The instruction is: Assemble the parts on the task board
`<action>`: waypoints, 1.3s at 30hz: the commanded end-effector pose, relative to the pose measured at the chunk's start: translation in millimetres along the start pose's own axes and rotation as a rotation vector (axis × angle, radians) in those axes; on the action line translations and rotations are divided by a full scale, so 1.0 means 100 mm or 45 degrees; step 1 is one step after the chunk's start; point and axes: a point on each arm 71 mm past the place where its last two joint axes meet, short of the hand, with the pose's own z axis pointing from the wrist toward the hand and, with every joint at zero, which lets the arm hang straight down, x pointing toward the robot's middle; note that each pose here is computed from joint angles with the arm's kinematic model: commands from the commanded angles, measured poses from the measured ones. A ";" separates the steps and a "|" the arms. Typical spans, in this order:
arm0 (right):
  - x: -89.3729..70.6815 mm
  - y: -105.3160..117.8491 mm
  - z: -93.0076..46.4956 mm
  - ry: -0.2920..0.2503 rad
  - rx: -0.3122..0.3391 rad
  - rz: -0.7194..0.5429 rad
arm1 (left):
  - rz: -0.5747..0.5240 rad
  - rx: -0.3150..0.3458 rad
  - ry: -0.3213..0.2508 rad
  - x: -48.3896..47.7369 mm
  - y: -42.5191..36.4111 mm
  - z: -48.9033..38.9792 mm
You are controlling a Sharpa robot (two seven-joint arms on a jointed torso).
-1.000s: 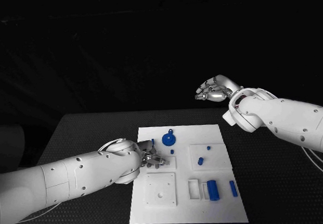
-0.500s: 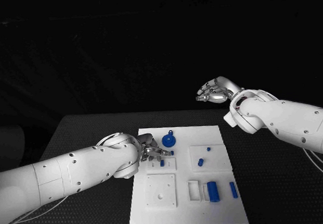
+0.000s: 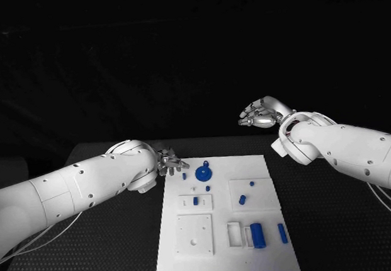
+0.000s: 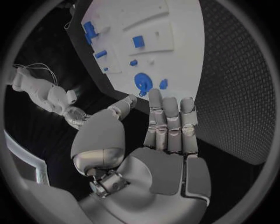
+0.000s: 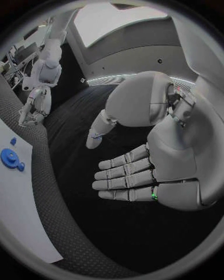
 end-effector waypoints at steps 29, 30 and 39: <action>0.07 0.06 0.01 0.025 -0.019 0.013 | 0.112 -0.173 0.315 -0.068 0.008 0.420; 0.07 0.07 0.01 0.025 -0.019 0.014 | 0.104 -0.173 0.320 -0.058 0.005 0.426; 0.08 0.09 0.01 0.029 -0.024 0.016 | 0.088 -0.193 0.351 0.046 0.038 0.491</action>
